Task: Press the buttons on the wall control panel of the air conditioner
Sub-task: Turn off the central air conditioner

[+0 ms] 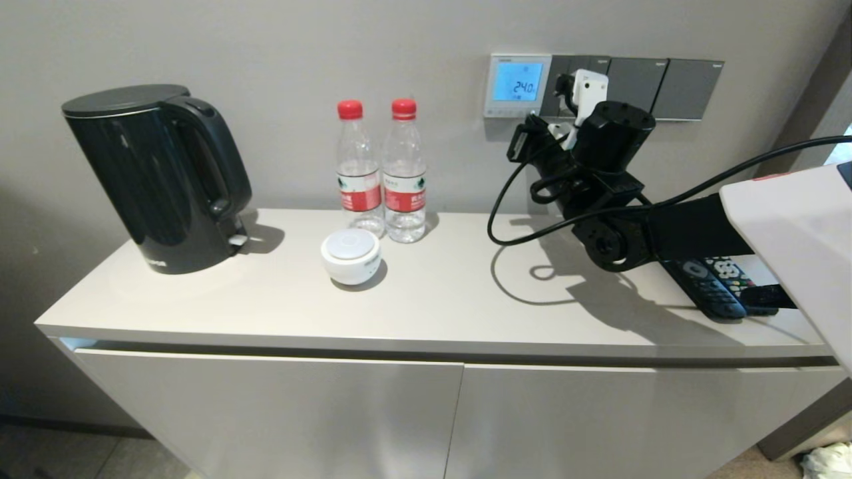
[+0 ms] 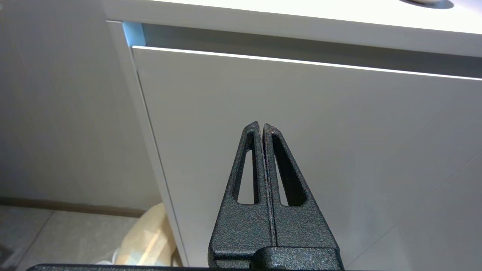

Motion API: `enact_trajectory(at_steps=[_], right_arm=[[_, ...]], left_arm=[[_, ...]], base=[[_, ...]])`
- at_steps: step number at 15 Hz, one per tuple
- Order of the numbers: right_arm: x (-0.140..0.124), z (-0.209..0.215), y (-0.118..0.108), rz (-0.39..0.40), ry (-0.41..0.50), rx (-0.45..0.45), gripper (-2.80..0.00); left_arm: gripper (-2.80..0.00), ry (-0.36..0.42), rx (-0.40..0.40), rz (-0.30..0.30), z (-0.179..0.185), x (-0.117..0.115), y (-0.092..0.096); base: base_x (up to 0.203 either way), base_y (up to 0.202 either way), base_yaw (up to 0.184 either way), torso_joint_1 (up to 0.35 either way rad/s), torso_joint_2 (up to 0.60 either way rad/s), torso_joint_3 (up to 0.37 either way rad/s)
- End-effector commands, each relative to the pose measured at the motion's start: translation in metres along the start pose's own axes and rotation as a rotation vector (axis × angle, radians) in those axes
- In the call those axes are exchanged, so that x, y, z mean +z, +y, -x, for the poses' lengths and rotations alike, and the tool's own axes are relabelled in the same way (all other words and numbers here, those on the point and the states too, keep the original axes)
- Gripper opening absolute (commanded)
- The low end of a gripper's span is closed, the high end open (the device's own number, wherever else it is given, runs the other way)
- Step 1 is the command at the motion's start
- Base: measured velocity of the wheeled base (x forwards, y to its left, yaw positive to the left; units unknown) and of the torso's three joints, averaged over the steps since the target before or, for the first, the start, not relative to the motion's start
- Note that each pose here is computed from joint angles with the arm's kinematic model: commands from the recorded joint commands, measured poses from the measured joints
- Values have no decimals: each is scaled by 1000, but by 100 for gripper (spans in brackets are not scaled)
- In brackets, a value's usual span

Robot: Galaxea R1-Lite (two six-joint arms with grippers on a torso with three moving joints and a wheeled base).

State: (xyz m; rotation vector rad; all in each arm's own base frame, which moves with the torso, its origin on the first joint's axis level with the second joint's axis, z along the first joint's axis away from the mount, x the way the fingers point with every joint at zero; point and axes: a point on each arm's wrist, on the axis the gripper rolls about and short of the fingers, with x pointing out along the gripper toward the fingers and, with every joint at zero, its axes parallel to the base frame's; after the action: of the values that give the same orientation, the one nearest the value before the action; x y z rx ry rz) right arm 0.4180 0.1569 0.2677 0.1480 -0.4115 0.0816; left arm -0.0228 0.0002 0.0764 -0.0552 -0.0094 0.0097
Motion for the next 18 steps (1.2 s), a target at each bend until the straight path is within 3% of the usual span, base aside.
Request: enact_trajectory(at_steps=[1,18], right_arm=[[-1,-1,0,-2,-5,-2,-280],[8,4,2,-2,-16,2,-280]], left_arm=[[-280,-1,1,2,0,0,0],[-280,-1,1,2,0,0,0]], base=[[0,0,0,0,0,0],[0,0,0,0,0,0]])
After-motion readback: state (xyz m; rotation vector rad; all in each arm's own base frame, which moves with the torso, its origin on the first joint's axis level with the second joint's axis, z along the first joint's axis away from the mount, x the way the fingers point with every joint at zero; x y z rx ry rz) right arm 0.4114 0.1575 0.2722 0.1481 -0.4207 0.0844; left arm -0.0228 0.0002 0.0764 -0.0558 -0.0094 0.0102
